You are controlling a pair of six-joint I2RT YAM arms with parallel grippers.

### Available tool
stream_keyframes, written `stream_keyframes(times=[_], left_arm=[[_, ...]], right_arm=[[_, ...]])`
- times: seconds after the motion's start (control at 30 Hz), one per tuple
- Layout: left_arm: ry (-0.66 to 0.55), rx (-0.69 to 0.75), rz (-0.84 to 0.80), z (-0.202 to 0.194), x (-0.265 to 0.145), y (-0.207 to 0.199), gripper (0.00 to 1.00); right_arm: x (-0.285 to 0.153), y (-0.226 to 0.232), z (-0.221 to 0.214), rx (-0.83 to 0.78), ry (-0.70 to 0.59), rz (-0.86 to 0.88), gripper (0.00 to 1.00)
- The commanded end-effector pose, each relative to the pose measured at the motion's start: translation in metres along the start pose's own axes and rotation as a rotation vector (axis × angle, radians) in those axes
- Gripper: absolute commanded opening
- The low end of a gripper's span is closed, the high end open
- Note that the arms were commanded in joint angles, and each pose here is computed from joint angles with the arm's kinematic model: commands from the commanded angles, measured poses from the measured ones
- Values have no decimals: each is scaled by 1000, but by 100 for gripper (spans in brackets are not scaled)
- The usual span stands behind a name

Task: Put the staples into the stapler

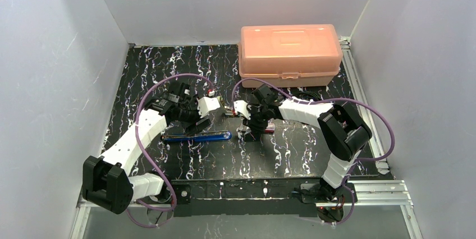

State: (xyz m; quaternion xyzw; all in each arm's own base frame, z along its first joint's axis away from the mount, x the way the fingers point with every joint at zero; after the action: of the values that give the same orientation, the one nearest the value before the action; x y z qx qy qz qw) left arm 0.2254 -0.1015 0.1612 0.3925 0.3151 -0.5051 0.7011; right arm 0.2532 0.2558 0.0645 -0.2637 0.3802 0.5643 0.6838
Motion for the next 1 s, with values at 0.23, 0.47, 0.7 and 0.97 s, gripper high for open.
stream_keyframes(times=[0.23, 0.47, 0.7, 0.97], left_arm=[[-22, -3, 14, 9, -18, 3, 70], [-21, -20, 23, 11, -21, 6, 71], [-40, -50, 74, 15, -21, 13, 71], [-83, -155, 166, 21, -26, 32, 74]], right_arm=[[-24, 12, -27, -298, 231, 167, 28], [-36, 15, -53, -423, 365, 218, 41], [-43, 11, -23, -260, 201, 118, 66], [-61, 18, 8, 60, 5, -14, 64]])
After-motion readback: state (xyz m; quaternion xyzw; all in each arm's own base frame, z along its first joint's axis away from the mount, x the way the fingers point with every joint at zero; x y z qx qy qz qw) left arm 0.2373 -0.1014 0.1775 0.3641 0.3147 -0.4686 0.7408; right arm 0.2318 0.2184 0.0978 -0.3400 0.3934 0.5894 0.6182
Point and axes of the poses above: each gripper's point midway between its finger pads, its own x axis out along the fingers, its own y axis along the line the jaws close on, z = x × y, the point moved 5 cm from there along -x, back along the fingers, and after that the axes turned 11 degrees about x, right-handed, at the moved point
